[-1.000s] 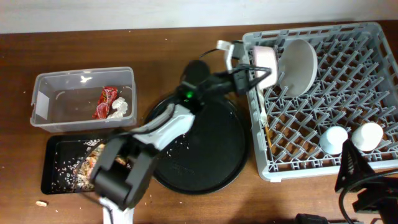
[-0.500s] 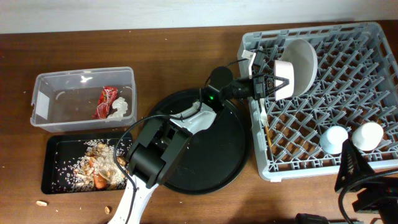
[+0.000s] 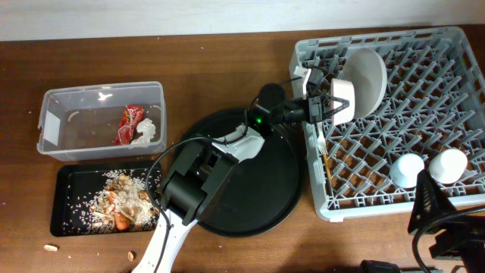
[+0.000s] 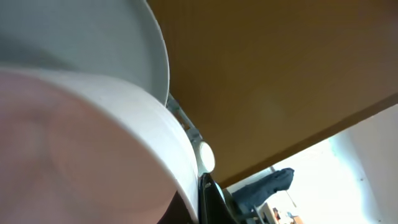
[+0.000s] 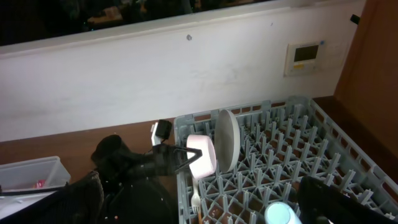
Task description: Sort waste into correct bins and load items into the dishwasher rack
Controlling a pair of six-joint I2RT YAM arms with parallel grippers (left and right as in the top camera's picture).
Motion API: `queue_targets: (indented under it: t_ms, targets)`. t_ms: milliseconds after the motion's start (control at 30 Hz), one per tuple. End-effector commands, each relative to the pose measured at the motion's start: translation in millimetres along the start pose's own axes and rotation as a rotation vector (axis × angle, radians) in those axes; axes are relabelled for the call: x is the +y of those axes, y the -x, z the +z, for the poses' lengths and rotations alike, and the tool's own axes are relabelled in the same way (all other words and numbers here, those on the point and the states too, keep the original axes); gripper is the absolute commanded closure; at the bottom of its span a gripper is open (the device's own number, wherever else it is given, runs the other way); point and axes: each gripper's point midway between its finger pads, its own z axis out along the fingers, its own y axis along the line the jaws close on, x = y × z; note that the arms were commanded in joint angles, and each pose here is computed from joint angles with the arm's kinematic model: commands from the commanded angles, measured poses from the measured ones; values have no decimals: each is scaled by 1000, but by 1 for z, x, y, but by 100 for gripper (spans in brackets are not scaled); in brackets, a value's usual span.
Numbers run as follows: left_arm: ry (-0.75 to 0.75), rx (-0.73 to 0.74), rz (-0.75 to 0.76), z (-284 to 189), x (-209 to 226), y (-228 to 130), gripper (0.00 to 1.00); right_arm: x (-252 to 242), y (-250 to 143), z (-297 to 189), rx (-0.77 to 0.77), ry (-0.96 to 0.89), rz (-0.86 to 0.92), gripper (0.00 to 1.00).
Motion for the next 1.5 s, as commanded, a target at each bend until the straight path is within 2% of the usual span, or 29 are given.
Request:
queue_targets:
  t_ms: [0,33,67,100,200,267,400,500,567,600,667,700,767,867,933,1000,1067,1167,1200,1233,1267,1333,1400,1433,1467]
  targets:
    - [-109,13,37,-5,-13,-4,76,0,2,-1,-9,-2,3,1]
    - [-140,-19,29,-16,-20,11,63,0,2,-1,-9,-2,3,1]
    - [-153,-28,29,-28,-21,21,55,0,2,-1,-9,-2,3,1]
    - [-152,-21,19,-43,-17,30,1,0,2,-1,-9,-2,3,1]
    - [-125,-17,9,-73,-4,47,1,0,2,-1,-9,-2,3,1]
    - [-134,27,12,-77,-5,42,1,0,2,-1,-9,-2,3,1]
    - [-188,167,53,-63,-23,11,1,0,2,-1,-9,-2,3,1]
    - [-189,193,36,-49,-49,15,1,0,2,-1,-9,-2,3,1]
    - [-113,197,37,-41,-65,24,1,0,2,-1,-9,-2,3,1]
    - [118,181,31,-46,-51,28,1,0,2,-1,-9,-2,3,1]
    - [688,191,218,-107,-28,36,1,0,2,-1,-10,-2,3,1]
    - [890,208,297,-144,-36,42,1,0,2,-1,-9,-2,3,2]
    - [1185,195,354,-207,-57,53,1,0,2,-1,-9,-2,3,1]
    - [1385,131,316,-292,-105,64,1,1,2,-1,-10,3,6,1]
    - [1493,91,195,-360,-131,55,1,3,2,-1,-7,16,7,1]
    - [1609,-6,70,-430,-157,48,1,24,5,1,-11,139,3,1]
    - [1715,-111,-60,-490,-184,31,1,16,-21,39,166,125,44,1]
    - [1797,-219,-163,-533,-206,15,1,-20,-97,156,651,11,125,1]
    - [1803,-225,-174,-537,-207,13,1,-35,-122,197,772,-32,136,9]
    - [1803,-225,-174,-536,-207,13,1,-48,-156,237,901,-76,164,23]
    - [1803,-225,-174,-537,-207,13,1,-59,-192,272,1018,-99,182,42]
    - [1803,-225,-174,-537,-207,13,1,-82,-221,302,1060,-221,209,37]
    - [1803,-225,-174,-537,-207,13,1,-91,-234,318,1063,-257,190,40]
    - [1803,-225,-174,-537,-207,13,1,-108,-237,316,1063,-372,192,46]
    - [1803,-225,-174,-537,-207,13,1,-111,-238,315,1068,-387,183,68]
